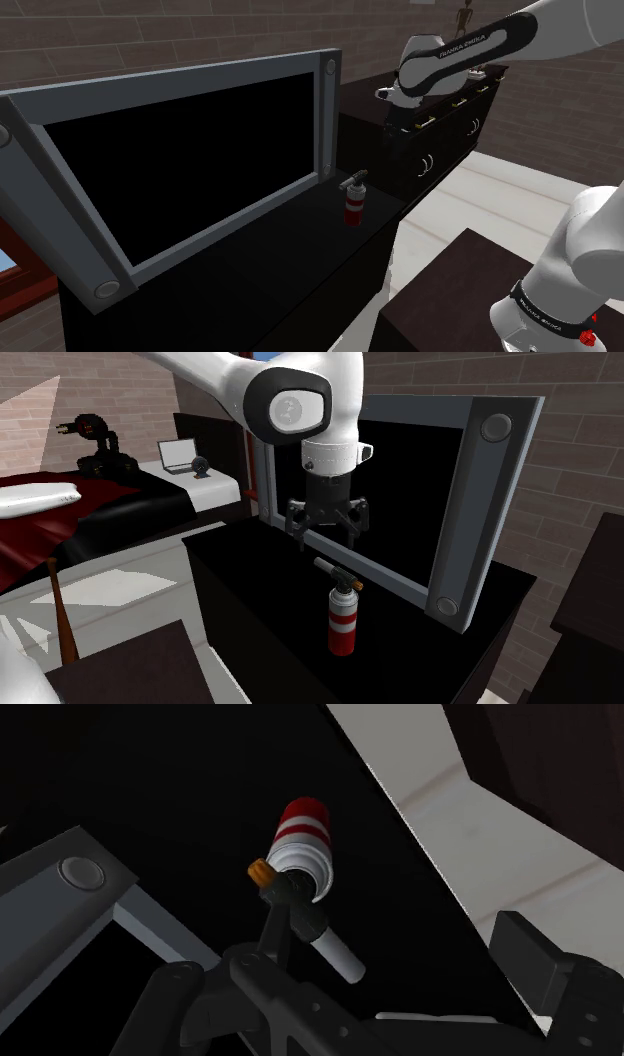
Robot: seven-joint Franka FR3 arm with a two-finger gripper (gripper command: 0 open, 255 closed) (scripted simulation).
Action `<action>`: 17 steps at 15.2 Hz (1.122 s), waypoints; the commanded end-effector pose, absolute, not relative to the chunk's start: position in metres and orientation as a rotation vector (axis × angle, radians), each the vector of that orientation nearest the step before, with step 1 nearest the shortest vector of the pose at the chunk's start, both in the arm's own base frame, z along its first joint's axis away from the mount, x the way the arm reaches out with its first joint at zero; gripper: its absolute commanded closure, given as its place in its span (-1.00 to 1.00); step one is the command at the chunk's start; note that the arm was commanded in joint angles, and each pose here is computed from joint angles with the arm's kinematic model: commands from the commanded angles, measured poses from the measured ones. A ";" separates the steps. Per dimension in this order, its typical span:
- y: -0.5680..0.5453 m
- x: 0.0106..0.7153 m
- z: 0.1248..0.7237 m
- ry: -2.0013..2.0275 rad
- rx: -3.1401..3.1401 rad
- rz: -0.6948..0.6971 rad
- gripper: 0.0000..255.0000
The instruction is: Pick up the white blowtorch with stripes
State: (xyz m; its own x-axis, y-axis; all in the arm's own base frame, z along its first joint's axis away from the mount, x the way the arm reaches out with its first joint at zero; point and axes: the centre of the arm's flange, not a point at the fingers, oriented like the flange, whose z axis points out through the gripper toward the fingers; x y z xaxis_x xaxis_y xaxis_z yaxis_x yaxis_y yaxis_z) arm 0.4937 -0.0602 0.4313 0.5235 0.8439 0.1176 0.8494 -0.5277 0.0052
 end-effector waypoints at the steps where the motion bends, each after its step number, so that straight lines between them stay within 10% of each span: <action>1: -0.064 0.513 0.411 -1.619 -2.626 -0.148 -1.00; 17: -0.047 0.593 0.291 -2.051 -2.298 -0.086 -1.00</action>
